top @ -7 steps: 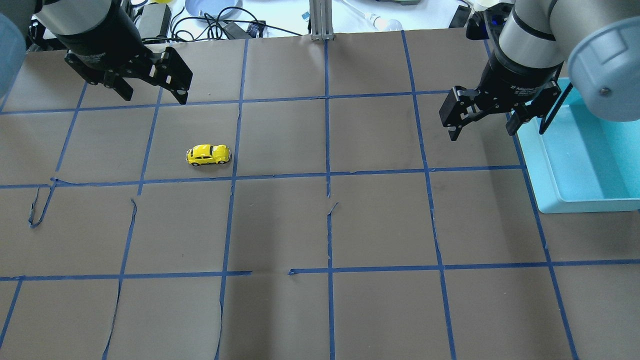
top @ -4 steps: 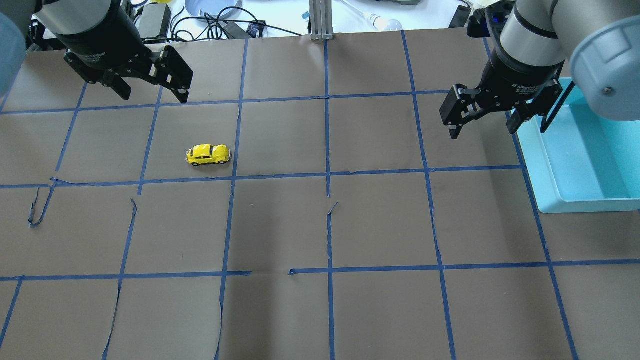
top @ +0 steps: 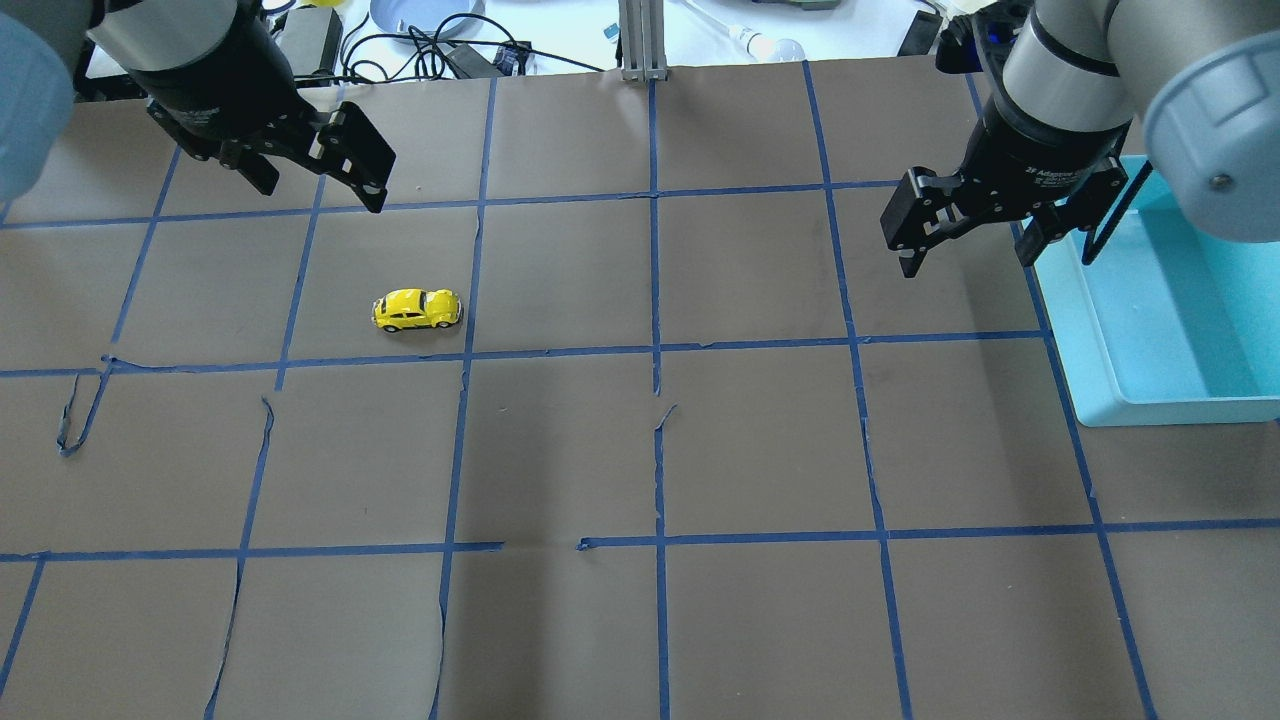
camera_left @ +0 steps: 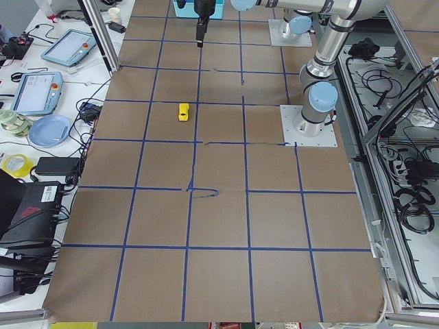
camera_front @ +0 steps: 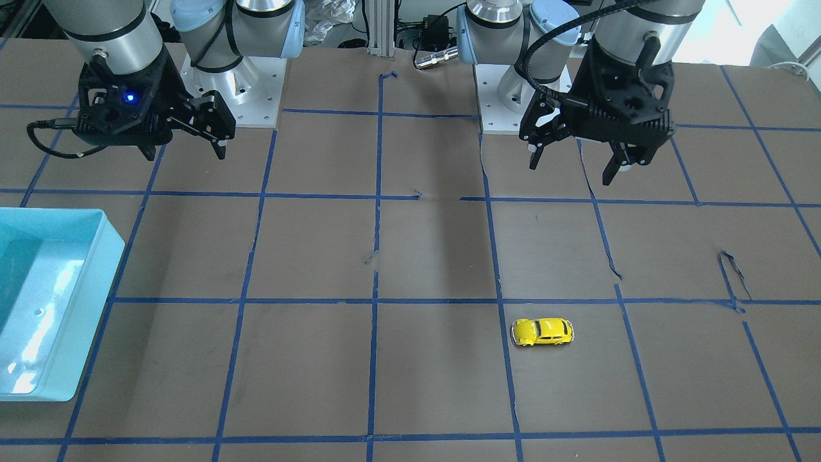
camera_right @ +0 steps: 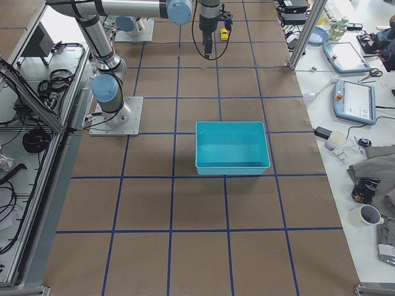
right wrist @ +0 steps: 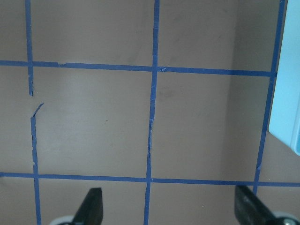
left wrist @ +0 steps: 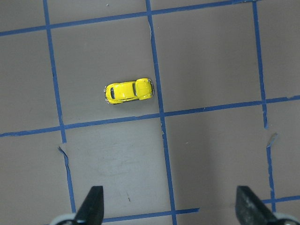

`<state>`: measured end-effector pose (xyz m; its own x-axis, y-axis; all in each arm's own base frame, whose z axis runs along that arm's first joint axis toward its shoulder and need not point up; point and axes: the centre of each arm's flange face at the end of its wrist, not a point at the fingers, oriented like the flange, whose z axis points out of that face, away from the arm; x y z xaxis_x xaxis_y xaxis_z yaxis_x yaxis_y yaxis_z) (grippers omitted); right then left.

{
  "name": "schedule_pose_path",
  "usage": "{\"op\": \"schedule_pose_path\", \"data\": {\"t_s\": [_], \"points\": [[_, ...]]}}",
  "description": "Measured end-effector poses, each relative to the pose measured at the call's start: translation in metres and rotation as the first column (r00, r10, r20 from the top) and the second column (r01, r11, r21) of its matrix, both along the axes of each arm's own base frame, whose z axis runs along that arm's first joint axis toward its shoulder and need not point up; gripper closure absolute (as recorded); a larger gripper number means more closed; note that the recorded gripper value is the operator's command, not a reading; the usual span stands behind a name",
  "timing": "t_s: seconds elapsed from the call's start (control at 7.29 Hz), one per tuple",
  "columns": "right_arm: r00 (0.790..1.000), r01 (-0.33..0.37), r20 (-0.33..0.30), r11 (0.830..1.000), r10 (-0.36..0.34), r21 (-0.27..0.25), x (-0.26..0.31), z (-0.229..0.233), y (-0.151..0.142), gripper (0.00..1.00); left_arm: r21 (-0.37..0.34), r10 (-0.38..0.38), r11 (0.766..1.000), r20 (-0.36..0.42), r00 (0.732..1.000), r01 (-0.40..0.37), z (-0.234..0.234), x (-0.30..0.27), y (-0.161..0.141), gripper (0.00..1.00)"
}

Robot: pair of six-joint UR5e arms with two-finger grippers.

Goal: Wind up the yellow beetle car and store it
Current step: 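Lower the left gripper down onto the yellow beetle car, then press the left gripper down on the car's roof against the table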

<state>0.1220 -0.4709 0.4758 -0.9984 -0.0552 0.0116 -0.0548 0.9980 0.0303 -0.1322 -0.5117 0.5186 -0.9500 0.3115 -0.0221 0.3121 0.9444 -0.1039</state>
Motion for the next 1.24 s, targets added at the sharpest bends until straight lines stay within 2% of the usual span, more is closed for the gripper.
{"op": "schedule_pose_path", "data": {"t_s": [0.14, 0.27, 0.41, 0.55, 0.69, 0.96, 1.1, 1.24], "points": [[1.000, 0.000, 0.001, 1.000, 0.000, 0.000, 0.000, 0.000, 0.000, 0.00, -0.002, -0.118, 0.993, 0.006, 0.993, 0.118, -0.015, -0.001, -0.009, 0.00], [1.000, 0.000, 0.001, 1.000, 0.000, 0.000, 0.000, 0.000, 0.000, 0.00, 0.003, -0.218, 0.976, 0.013, 0.976, 0.218, -0.039, 0.000, -0.014, 0.00], [1.000, 0.000, 0.001, 1.000, 0.000, 0.000, 0.000, 0.000, 0.000, 0.00, 0.019, -0.323, 0.946, 0.017, 0.946, 0.323, -0.072, 0.002, -0.014, 0.00], [1.000, 0.000, 0.001, 1.000, 0.000, 0.000, 0.000, 0.000, 0.000, 0.00, 0.050, -0.422, 0.906, 0.011, 0.907, 0.421, -0.109, 0.003, -0.013, 0.00], [1.000, 0.000, -0.001, 1.000, 0.000, 0.001, 0.000, 0.000, 0.000, 0.00, 0.066, -0.526, 0.849, 0.007, 0.851, 0.524, -0.136, 0.004, -0.016, 0.00], [1.000, -0.001, -0.002, 1.000, 0.001, 0.001, 0.000, -0.001, 0.000, 0.00, 0.075, -0.731, 0.681, 0.012, 0.682, 0.729, -0.175, 0.011, -0.035, 0.00], [1.000, -0.002, -0.002, 1.000, 0.002, 0.002, 0.000, -0.001, 0.000, 0.00, 0.067, -0.789, 0.614, 0.023, 0.614, 0.787, -0.195, 0.017, -0.049, 0.00], [1.000, -0.002, -0.002, 1.000, 0.002, 0.002, 0.000, -0.001, 0.000, 0.00, 0.051, -0.823, 0.568, 0.032, 0.567, 0.822, -0.217, 0.022, -0.065, 0.00]]}}
